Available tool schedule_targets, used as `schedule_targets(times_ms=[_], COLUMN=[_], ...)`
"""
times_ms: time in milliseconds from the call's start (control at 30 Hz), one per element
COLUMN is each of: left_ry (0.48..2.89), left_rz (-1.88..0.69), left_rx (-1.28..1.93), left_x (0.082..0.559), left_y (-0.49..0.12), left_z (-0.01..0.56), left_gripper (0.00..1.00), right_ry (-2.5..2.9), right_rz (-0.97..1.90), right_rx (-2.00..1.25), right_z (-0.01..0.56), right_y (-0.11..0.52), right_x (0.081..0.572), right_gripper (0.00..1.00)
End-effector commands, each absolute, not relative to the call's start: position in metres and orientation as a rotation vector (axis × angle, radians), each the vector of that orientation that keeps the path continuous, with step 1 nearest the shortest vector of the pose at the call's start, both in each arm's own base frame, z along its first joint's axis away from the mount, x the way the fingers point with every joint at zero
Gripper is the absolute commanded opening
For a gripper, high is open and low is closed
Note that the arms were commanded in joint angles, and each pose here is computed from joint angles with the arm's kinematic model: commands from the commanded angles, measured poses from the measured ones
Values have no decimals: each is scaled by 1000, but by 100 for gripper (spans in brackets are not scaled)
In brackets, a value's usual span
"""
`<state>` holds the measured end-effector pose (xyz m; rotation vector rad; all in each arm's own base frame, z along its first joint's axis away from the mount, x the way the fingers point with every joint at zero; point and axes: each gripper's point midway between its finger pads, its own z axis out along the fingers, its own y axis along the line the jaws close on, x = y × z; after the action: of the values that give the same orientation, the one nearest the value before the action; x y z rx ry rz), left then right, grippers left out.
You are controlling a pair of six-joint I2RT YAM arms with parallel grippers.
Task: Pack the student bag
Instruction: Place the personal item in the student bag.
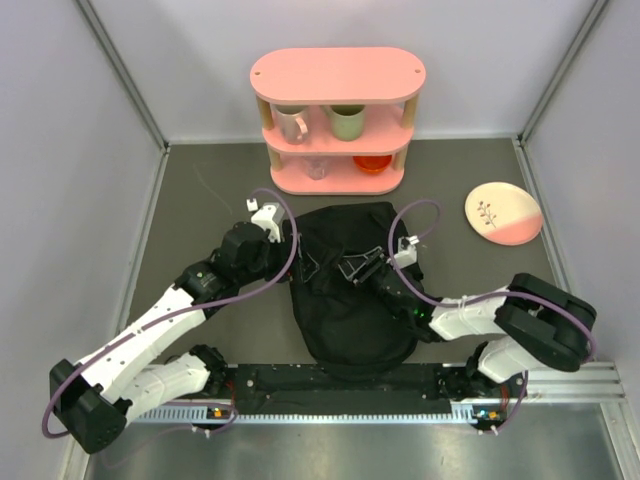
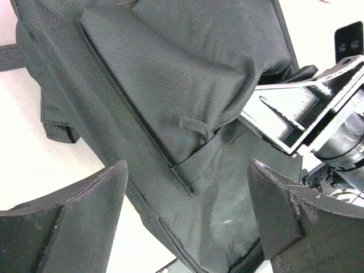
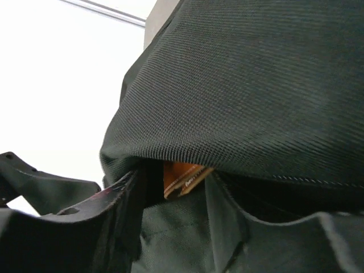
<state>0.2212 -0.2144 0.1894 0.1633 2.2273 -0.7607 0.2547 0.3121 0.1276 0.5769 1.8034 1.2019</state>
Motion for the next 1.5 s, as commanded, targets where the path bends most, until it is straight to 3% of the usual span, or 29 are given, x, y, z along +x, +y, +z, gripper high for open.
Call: schedule_targets(times_ms=[0,33,67,200,700,767,900,1067,1200,1400,1467], left_ry=[2199,2204,2204,2210,2217,2219,2222,2240,2255,2255,2248], left_rz=[-771,-774,-778,-775,-782,-779,-767,-756,-747,-747,-753], left_rx=[156,161,163,164,156,151,136,133,136,137,139], left_x=[225,225,225,224,221,221,220,218,219,223,224], left_y=[-215,-216,-217,-216,-215,-214,-211,-209,-209,-213,-214], left_z=[193,192,192,192,189,188,184,176,170,170,173], left_gripper=[90,90,90,90,90,90,90,90,91,91,91], right_ry=[1844,1839,1843,1845,1744,1763,1817,1998,1980,2053,2046], right_rz=[1201,1213,1223,1250,1255,1267,1210,915,889,841,824], right_rx=[570,571,573,586,654,656,680,770,718,624,613], right_z=[125,127,128,129,141,136,117,73,91,91,91], right_y=[304,305,307,311,332,337,324,281,267,261,258], right_x=[248,249,248,248,308,308,300,284,277,264,265], right_gripper=[39,33,20,1,0,2,17,36,52,59,55])
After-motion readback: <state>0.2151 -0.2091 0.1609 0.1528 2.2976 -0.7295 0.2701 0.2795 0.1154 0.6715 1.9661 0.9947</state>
